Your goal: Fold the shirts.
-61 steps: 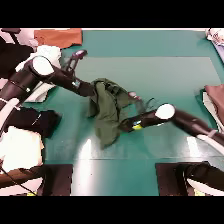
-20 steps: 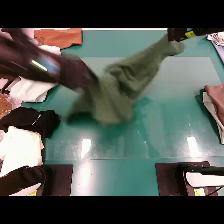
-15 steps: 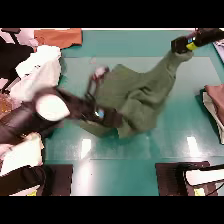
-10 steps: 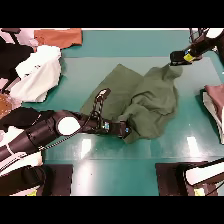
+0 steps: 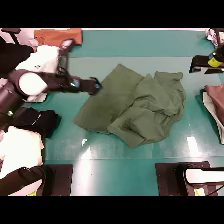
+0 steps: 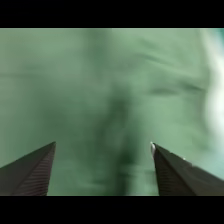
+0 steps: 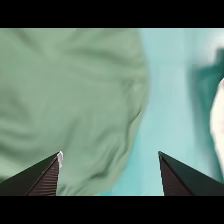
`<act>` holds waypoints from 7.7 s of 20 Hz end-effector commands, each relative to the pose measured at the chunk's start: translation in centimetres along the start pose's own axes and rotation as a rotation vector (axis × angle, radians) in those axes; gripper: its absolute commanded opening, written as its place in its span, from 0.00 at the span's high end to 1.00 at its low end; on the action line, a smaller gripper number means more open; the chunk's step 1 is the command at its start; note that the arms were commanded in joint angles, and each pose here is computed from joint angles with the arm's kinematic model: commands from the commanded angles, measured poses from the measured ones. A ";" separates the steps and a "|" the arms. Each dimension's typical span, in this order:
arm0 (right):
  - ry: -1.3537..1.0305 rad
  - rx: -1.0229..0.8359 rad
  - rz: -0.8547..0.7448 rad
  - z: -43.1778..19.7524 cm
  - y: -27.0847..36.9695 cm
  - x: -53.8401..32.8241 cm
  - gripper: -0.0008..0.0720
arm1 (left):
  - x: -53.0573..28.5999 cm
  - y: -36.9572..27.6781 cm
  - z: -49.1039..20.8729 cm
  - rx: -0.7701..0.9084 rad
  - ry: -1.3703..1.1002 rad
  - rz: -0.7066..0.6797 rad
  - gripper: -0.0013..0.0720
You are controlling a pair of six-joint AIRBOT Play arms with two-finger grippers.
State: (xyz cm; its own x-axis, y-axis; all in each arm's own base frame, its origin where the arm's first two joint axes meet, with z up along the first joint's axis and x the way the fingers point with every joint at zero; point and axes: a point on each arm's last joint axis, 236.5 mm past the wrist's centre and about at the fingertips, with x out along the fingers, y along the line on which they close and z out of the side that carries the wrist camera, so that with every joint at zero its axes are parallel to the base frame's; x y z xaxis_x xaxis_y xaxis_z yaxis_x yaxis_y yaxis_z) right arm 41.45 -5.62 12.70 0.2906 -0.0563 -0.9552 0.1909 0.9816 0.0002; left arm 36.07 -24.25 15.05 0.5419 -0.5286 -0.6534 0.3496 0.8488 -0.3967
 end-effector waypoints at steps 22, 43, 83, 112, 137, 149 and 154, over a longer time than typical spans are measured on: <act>0.251 0.260 0.549 -23.4 6.3 6.4 0.05 | 5.0 16.4 -11.9 -0.081 0.589 0.006 0.02; 0.241 0.221 0.627 -23.0 8.6 5.5 0.05 | 8.2 15.0 -16.8 -0.074 0.653 -0.138 0.35; 0.242 0.272 0.637 -26.0 11.2 13.2 0.96 | 11.3 10.1 -7.4 -0.133 0.389 -0.114 0.95; -0.880 -0.102 0.124 -3.2 1.1 -33.0 0.97 | -30.7 2.3 14.6 -0.248 -0.679 0.197 0.95; 0.172 0.069 0.264 4.8 3.0 18.4 0.94 | 10.5 21.6 4.4 -0.304 0.002 0.413 0.95; 0.084 0.089 0.522 6.8 4.2 13.7 0.13 | 10.9 21.7 5.6 -0.291 -0.050 0.402 0.95; 0.115 0.131 0.529 4.4 3.4 14.7 0.11 | 10.9 21.7 5.6 -0.292 -0.050 0.402 0.95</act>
State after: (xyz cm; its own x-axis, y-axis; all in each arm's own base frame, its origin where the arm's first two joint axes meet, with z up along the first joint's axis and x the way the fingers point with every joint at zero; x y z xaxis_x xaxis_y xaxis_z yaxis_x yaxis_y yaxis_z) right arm 51.82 -4.13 0.73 0.2979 0.4504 -0.8417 0.1593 0.8459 0.5090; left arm 53.78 -11.67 2.94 0.6272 -0.1529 -0.7637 -0.1188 0.9503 -0.2878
